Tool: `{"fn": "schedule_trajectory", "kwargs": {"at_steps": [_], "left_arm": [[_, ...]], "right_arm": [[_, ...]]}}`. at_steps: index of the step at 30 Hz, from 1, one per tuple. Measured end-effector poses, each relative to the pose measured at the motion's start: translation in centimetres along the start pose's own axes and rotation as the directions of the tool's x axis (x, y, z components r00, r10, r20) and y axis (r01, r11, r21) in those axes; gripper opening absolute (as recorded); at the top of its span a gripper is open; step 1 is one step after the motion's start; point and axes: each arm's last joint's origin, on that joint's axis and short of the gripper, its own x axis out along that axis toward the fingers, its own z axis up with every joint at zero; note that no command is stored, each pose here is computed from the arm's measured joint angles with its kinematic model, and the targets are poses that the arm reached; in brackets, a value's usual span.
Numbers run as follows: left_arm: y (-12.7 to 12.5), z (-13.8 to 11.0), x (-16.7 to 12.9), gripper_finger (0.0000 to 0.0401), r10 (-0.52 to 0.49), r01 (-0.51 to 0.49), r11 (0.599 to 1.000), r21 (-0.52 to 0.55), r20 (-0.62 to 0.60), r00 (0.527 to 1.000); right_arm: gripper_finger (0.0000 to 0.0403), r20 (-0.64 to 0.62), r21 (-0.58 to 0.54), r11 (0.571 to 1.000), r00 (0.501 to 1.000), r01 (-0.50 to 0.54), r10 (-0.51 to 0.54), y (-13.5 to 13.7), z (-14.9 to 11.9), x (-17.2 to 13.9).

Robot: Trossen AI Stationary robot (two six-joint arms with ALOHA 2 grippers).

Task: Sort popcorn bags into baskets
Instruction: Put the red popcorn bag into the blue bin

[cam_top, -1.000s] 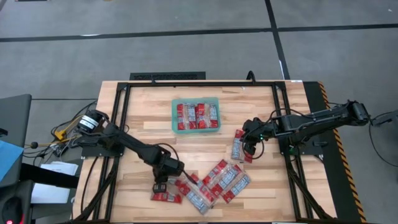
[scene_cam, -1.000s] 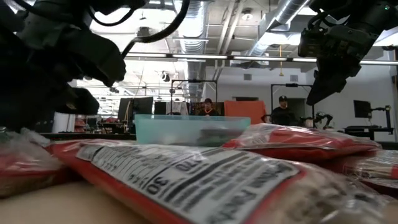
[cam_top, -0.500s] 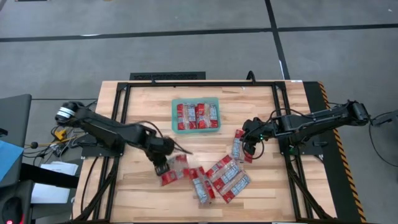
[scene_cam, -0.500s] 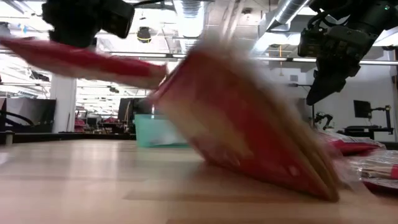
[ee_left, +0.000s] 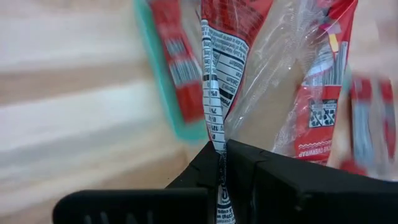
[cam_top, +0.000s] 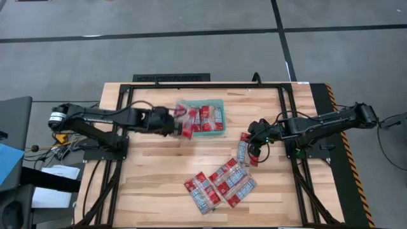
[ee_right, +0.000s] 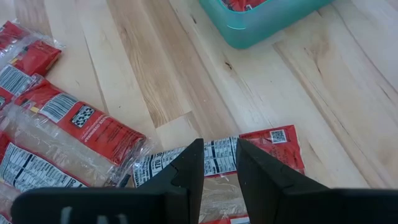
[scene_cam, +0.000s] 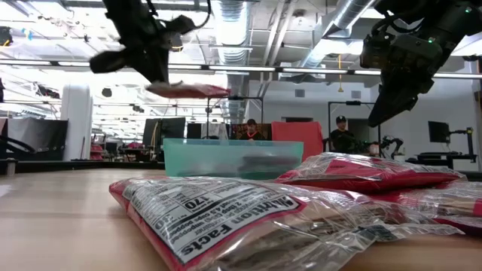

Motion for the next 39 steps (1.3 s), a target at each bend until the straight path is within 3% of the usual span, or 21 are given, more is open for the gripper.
{"fn": "schedule_trajectory", "kwargs": {"at_steps": [7, 13, 19, 29, 33, 39], "left_arm": [[-0.4, 2.5, 3.4, 0.0, 0.021, -0.015, 0.998, -0.058, 0.117, 0.993], [0.1, 2.7, 6.7, 0.0, 0.109, -0.101, 0.99, -0.1, 0.075, 0.991], [-0.4, 2.4, 9.2, 0.0, 0.079, -0.076, 0.99, -0.115, 0.029, 0.996], [-0.1, 2.3, 10.7, 0.0001, 0.12, -0.111, 0.965, -0.237, 0.025, 0.992], [0.0, 2.3, 10.7, 0.0018, 0.123, -0.111, 0.957, -0.268, 0.029, 0.992], [0.0, 2.3, 10.7, 0.008, 0.122, -0.109, 0.953, -0.284, 0.027, 0.992]], "right_arm": [[0.0118, 0.002, 0.001, 1.0, 1.0, 0.001, -0.001, 0.0, 0.0, 0.0], [0.0118, 0.013, 0.008, 1.0, 1.0, -0.001, 0.001, -0.1, 0.2, 0.0], [0.0118, 0.018, 0.012, 1.0, 1.0, 0.0, -0.001, -0.1, 0.3, 0.0], [0.0118, 0.023, 0.007, 1.0, 1.0, 0.003, -0.003, -0.1, 0.3, 0.0], [0.0118, 0.024, 0.007, 1.0, 1.0, 0.002, -0.002, -0.1, 0.3, 0.0], [0.0118, 0.024, 0.005, 1.0, 1.0, 0.002, -0.002, -0.1, 0.3, 0.0]]}}
